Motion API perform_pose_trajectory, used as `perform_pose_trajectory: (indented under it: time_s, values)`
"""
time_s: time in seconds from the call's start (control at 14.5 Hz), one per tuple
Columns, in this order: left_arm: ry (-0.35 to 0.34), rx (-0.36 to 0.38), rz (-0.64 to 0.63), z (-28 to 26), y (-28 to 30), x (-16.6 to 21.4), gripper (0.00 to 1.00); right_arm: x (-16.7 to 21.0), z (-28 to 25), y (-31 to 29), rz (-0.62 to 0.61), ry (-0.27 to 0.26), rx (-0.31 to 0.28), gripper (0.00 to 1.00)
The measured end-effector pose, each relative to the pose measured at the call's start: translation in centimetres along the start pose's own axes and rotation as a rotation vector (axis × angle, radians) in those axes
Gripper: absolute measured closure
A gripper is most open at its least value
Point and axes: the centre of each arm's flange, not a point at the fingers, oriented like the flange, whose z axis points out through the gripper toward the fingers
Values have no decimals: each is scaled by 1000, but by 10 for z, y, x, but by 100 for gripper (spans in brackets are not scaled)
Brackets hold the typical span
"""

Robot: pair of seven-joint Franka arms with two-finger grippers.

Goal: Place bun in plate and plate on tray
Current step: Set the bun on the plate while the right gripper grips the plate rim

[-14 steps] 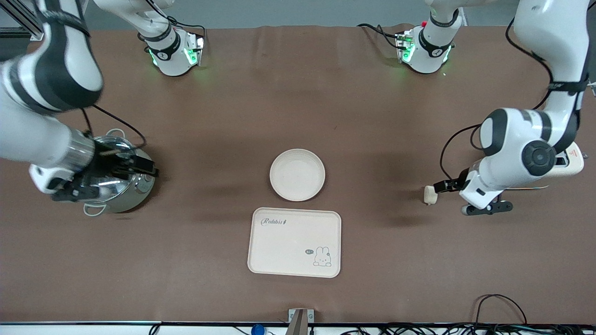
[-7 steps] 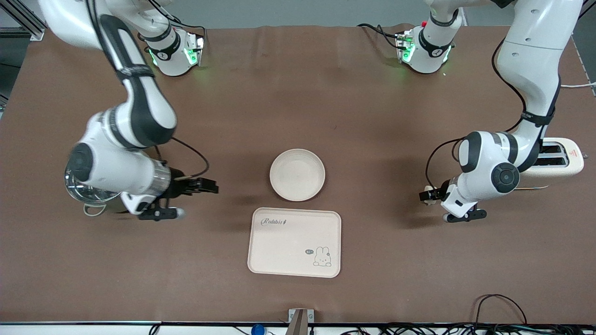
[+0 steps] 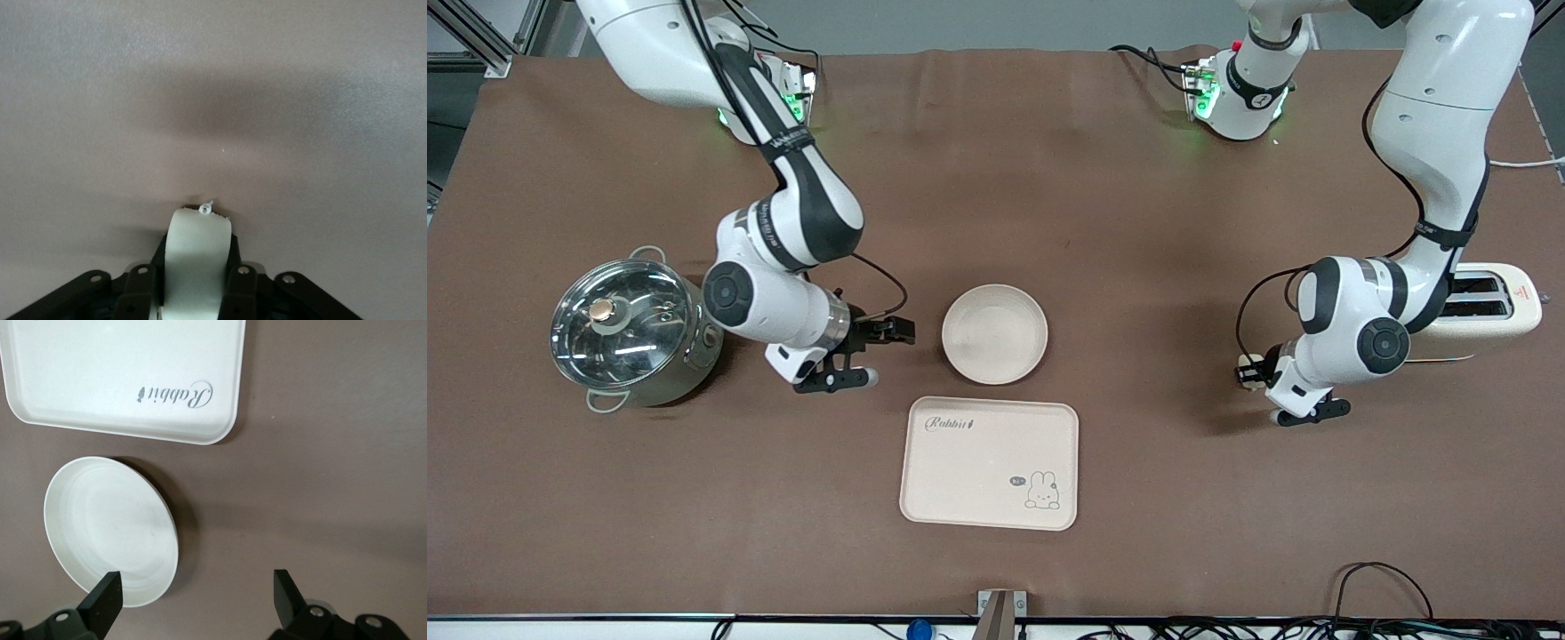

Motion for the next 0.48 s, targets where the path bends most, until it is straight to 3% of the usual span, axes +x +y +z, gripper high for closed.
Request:
perform_pose_trajectory:
  time_s: [0.21,0.48]
  values:
    - [-23,-34,-89,-7,55,-18,68,-20,39,-6,27,53,21,0]
    - [-10,-125,-200,-45,159,-50,68,-46,84,-33,8,71,24,0]
